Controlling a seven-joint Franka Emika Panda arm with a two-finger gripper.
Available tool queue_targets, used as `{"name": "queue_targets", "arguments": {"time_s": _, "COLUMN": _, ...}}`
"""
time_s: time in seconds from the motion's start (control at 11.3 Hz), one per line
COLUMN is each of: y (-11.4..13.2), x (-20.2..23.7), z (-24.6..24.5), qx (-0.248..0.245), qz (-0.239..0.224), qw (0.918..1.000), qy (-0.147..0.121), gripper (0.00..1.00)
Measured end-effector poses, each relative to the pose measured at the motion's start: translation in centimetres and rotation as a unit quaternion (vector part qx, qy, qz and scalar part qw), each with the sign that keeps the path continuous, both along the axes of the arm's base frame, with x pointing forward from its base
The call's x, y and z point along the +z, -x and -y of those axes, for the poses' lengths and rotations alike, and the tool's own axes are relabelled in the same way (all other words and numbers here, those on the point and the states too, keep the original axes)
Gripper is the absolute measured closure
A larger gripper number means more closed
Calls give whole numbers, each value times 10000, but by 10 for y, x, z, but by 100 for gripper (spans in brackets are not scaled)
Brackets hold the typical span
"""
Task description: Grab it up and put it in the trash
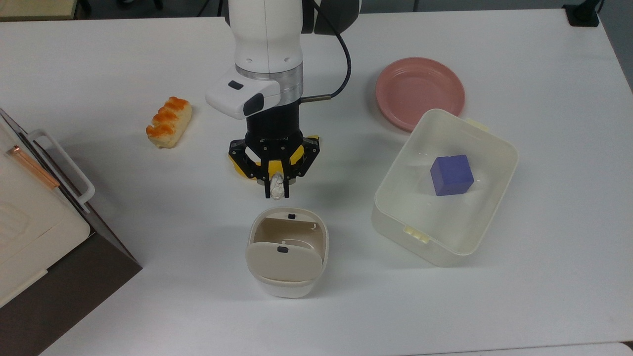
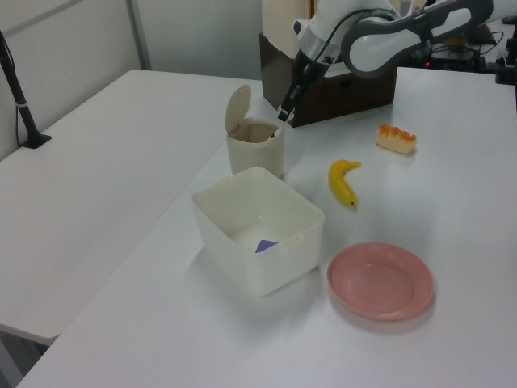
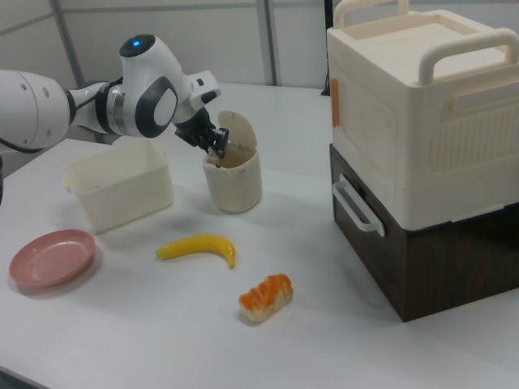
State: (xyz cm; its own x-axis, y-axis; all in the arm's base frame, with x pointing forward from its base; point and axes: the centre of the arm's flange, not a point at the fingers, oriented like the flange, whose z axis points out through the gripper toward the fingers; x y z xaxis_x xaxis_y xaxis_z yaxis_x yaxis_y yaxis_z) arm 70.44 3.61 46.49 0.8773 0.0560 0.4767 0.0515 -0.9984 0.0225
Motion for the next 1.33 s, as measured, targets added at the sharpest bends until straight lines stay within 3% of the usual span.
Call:
{"name": "queue_targets", "arguments": {"time_s": 0.97, "y": -38, "x": -29, "z": 1, "qx": 65, "qz": 728, "qw": 9973, "qy": 32, "gripper": 73}}
{"name": "queue_targets", "arguments": {"time_s": 1.15, "y": -42, "x": -38, "z": -3, "qx": 96, "qz": 801, "qw": 9967, "qy": 17, "gripper": 68}}
{"name": "queue_targets", "arguments": {"time_s": 1.33, "y": -43, "x": -42, "z": -3, "qx": 90, "qz": 786, "qw": 9969, "qy": 12, "gripper": 44}}
